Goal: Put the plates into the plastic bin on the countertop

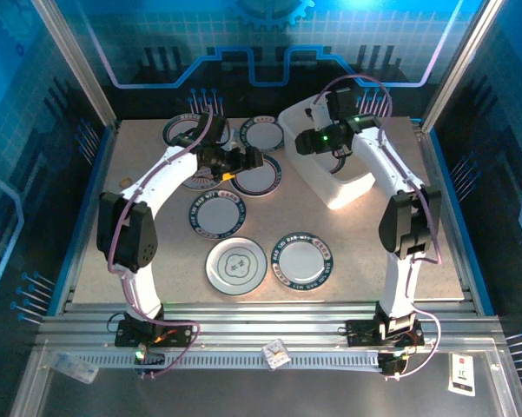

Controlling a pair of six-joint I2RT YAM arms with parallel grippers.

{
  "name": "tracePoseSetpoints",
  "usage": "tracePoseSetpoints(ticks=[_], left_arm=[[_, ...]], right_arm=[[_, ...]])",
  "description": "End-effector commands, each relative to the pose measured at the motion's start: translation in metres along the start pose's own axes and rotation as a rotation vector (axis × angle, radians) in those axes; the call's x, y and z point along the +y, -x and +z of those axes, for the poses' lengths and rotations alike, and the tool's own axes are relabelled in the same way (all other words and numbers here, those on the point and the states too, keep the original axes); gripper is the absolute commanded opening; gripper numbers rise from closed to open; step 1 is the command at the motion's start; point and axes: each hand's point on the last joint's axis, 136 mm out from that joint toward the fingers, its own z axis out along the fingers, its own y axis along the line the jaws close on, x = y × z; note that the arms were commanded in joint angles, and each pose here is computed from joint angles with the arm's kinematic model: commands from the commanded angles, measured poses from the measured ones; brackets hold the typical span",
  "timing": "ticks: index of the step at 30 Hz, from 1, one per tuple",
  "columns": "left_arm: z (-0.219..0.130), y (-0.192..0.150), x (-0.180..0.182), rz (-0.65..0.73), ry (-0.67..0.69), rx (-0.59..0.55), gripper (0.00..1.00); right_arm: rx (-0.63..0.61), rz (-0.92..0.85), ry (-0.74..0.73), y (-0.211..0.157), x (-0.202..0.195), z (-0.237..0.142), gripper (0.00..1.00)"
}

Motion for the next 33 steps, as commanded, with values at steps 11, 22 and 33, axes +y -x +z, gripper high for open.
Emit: tracePoseSetpoints(ticks=[11,22,33], left_arm=[[-0.018,-0.017,0.003,0.037,0.008,-0.025,0.99],[-0.021,-0.022,0.001,0.04,-0.012,-0.032,0.99],[-0.022,-0.022,-0.002,0.04,-0.03,-0.036,0.99]], right_arm=[[0.146,-0.148,-0.08,-0.036,0.007,0.01,0.34],[0.173,-0.225,-0.111,-0.056,0.003,-0.01,0.19],[0.184,-0.306,-0.088,-0.084,0.009,-0.034,0.16]])
